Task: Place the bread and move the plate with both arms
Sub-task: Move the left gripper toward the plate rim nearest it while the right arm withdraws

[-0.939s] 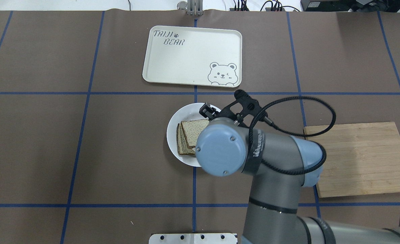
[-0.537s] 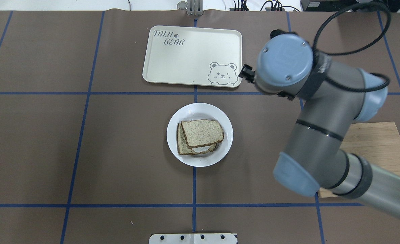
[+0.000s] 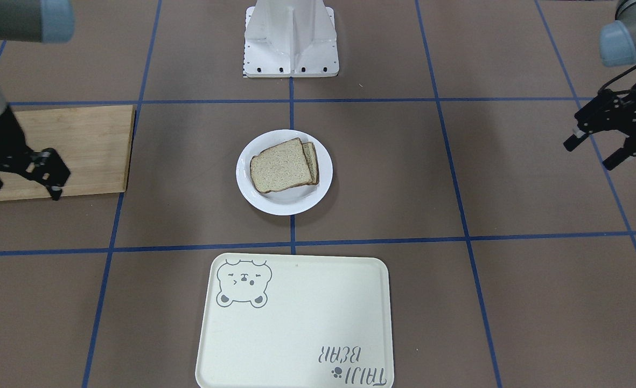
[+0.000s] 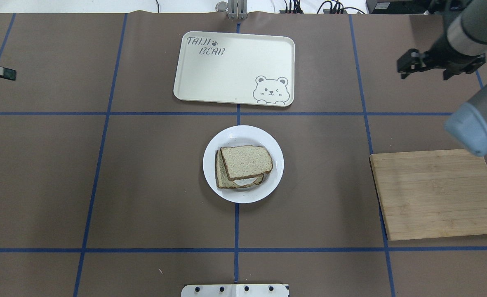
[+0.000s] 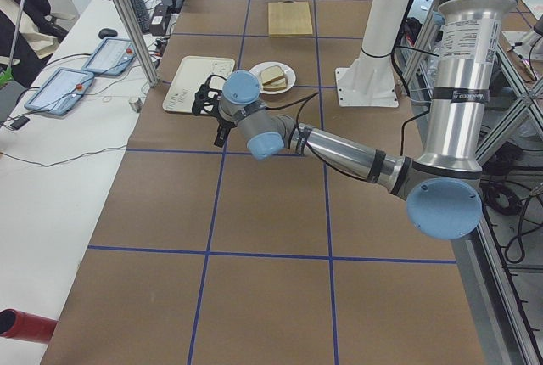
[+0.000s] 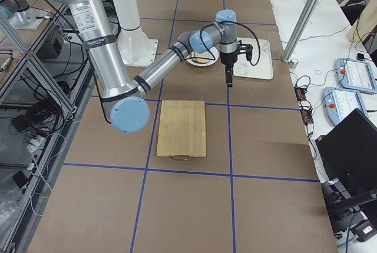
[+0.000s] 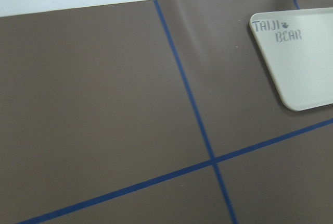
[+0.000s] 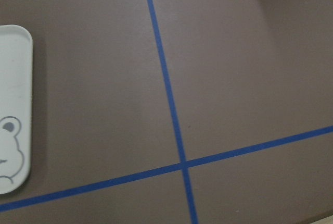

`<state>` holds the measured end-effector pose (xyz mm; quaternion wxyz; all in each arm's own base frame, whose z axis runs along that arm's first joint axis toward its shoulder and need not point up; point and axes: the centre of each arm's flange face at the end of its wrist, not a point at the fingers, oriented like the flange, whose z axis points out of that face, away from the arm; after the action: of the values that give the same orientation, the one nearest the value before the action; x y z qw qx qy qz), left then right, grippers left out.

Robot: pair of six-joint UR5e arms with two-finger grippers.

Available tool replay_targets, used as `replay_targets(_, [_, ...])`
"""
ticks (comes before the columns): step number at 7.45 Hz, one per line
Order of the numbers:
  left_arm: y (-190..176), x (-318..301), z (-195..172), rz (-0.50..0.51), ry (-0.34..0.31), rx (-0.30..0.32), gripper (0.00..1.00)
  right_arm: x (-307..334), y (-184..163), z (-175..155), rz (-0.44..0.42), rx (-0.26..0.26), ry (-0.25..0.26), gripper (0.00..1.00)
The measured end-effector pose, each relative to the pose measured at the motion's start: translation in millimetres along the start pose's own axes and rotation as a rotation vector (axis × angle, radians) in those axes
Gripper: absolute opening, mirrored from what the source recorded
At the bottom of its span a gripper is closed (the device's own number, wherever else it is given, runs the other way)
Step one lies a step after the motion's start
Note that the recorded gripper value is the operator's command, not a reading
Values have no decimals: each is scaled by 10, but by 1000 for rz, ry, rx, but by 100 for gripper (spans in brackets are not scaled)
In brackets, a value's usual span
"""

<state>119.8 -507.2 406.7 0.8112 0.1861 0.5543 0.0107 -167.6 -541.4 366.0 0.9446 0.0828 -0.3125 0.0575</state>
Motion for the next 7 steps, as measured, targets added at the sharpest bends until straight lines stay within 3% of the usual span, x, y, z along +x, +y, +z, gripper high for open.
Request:
replay_targets(3, [130,692,661,-103,101,-81,98,2174,409,152,-188,-73,-55,100])
replay_targets(5, [382,1183,1263,-165,178,-62,94,3151,886,263,-268,-111,-73,100])
replay_targets(7, [776,1697,1957,-222,236,-28,73,3483,1166,335,-273,-132,-88,100])
